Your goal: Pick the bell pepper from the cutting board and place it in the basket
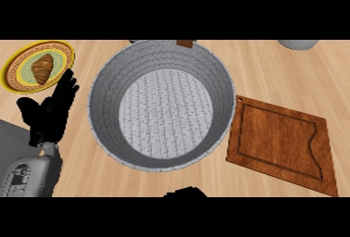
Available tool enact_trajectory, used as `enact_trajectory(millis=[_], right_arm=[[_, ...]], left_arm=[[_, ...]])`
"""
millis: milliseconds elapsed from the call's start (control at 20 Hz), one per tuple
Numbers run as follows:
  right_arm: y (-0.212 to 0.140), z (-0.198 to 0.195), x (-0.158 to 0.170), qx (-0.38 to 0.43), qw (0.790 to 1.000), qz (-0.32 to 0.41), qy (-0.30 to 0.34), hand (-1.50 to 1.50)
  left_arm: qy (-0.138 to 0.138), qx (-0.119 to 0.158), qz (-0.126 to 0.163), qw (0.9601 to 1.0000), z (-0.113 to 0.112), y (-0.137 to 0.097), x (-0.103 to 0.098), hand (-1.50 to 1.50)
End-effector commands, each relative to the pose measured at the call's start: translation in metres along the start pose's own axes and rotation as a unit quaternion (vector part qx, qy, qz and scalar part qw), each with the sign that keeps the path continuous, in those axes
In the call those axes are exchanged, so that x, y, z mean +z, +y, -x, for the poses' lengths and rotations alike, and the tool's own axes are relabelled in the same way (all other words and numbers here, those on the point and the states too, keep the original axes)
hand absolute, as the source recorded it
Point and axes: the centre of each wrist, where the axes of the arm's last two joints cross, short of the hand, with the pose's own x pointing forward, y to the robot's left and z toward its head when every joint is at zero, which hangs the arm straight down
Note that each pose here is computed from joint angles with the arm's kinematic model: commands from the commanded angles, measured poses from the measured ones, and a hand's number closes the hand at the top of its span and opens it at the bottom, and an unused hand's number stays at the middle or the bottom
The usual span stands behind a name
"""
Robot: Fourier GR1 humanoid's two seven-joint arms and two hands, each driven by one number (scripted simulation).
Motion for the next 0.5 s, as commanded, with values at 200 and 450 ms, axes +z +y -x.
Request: enact_trajectory(millis=[200, 450], right_arm=[[0.059, -0.118, 0.03, -0.047, 0.993, 0.067, -0.085, 1.5], [0.031, -0.141, 0.027, -0.026, 0.993, 0.103, -0.058, 1.5]], left_arm=[[0.009, -0.003, -0.021, 0.9997, 0.01, 0.016, 0.007, 0.0], [0.003, -0.002, -0.023, 0.9997, -0.005, 0.014, 0.008, 0.0]])
